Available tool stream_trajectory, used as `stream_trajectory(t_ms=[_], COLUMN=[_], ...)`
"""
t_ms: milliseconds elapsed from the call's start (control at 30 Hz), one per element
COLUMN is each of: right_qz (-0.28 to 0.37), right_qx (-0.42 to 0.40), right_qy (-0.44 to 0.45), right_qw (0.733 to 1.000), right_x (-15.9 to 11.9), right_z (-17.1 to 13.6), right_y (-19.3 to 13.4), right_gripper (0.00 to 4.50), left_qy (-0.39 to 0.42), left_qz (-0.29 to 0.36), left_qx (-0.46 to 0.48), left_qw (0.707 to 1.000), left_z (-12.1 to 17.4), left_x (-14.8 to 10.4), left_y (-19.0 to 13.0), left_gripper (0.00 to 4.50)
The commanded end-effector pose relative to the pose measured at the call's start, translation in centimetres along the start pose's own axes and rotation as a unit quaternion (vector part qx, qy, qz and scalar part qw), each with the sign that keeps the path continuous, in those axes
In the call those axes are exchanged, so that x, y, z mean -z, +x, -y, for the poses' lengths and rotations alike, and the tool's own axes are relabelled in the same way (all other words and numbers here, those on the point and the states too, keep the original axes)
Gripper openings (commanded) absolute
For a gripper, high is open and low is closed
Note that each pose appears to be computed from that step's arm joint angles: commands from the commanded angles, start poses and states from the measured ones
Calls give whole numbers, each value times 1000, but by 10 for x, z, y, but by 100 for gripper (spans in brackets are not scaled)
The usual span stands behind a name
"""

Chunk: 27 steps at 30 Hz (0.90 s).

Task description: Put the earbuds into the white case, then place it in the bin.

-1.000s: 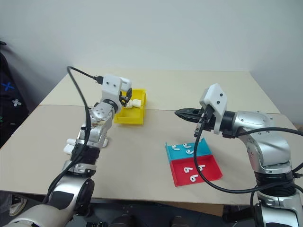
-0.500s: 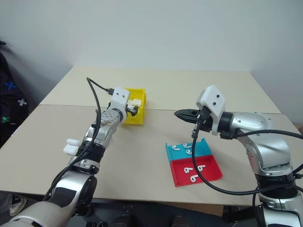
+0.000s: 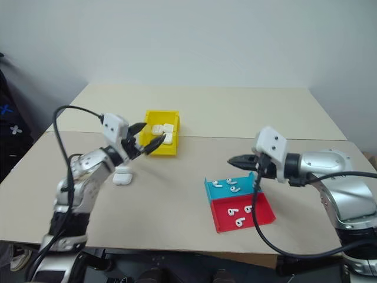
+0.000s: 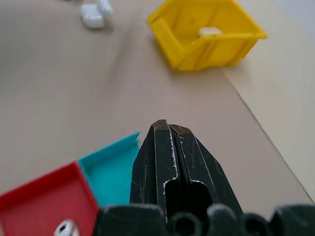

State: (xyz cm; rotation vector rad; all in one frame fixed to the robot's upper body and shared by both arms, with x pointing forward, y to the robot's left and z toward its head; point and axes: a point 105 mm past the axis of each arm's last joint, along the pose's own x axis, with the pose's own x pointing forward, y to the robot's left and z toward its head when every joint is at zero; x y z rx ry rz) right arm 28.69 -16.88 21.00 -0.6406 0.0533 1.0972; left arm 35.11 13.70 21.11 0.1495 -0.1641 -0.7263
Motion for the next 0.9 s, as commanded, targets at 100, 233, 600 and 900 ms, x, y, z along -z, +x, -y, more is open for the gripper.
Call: stream_trajectory(t_ms=[100, 233, 600, 900], right_qz=[13, -19, -34, -40], right_qx=[-20, -29, -70, -70], right_qy=[-118, -125, -119, -120], right_qw=[993, 992, 990, 989], right_x=[-3, 9, 16, 18], right_z=[1, 5, 0, 3], right_y=[-42, -67, -91, -86], right_gripper=[0, 0, 0, 0], left_qy=[43, 48, 28, 29], left_qz=[2, -49, -102, -93], left_qx=[92, 138, 172, 173], left_qw=[995, 988, 979, 980], left_z=[13, 19, 27, 27], left_x=[-27, -28, -31, -36], left_y=[-66, -111, -154, -153], left_gripper=[445, 445, 445, 445])
